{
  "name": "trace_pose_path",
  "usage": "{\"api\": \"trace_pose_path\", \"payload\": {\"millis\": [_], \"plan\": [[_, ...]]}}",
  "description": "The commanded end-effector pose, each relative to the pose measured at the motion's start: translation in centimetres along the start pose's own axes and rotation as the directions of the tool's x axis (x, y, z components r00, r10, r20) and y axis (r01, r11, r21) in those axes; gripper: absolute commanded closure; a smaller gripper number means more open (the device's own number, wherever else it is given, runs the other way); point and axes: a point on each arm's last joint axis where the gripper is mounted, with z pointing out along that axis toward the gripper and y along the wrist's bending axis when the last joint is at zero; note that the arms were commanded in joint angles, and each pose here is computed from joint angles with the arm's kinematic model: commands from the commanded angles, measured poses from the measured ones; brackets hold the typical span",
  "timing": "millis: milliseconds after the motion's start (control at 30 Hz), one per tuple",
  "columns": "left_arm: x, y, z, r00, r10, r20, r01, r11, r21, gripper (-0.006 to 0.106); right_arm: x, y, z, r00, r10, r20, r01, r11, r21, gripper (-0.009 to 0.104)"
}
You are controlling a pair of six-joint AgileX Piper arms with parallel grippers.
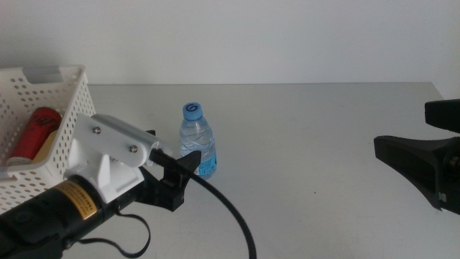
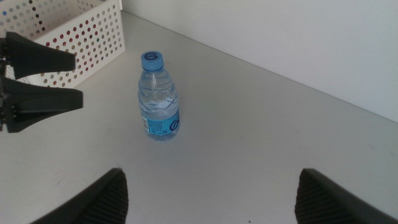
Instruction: Use arms to grab the bottles and put them into the dustbin to the left of the table.
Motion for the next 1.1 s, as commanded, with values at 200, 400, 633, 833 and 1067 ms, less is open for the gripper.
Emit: {"api": "trace_pose_path", "payload": {"millis": [200, 400, 633, 833, 1067], "plan": [[-3.1, 1.5, 3.7, 0.995, 0.016, 0.1, -0.018, 1.0, 0.021, 0.007, -1.6, 0.0, -0.6, 0.995, -0.017, 0.101, 0.016, 1.0, 0.009, 0.01], [-2.9, 3.2, 6.5, 0.998, -0.013, 0.062, 0.009, 0.997, 0.074, 0.007, -1.6, 0.0, -0.6, 0.995, -0.017, 0.101, 0.016, 1.0, 0.009, 0.01], [-1.5, 4.7, 9.5, 0.998, -0.039, 0.056, 0.033, 0.995, 0.099, 0.007, -1.6, 0.0, -0.6, 0.995, -0.017, 0.101, 0.016, 1.0, 0.009, 0.01], [0.2, 5.2, 11.9, 0.997, -0.068, 0.028, 0.065, 0.992, 0.106, 0.007, -1.6, 0.0, -0.6, 0.995, -0.017, 0.101, 0.016, 1.0, 0.009, 0.01], [2.9, 5.8, 13.7, 0.989, -0.137, 0.063, 0.131, 0.986, 0.101, 0.007, -1.6, 0.0, -0.6, 0.995, -0.017, 0.101, 0.016, 1.0, 0.009, 0.01]]}}
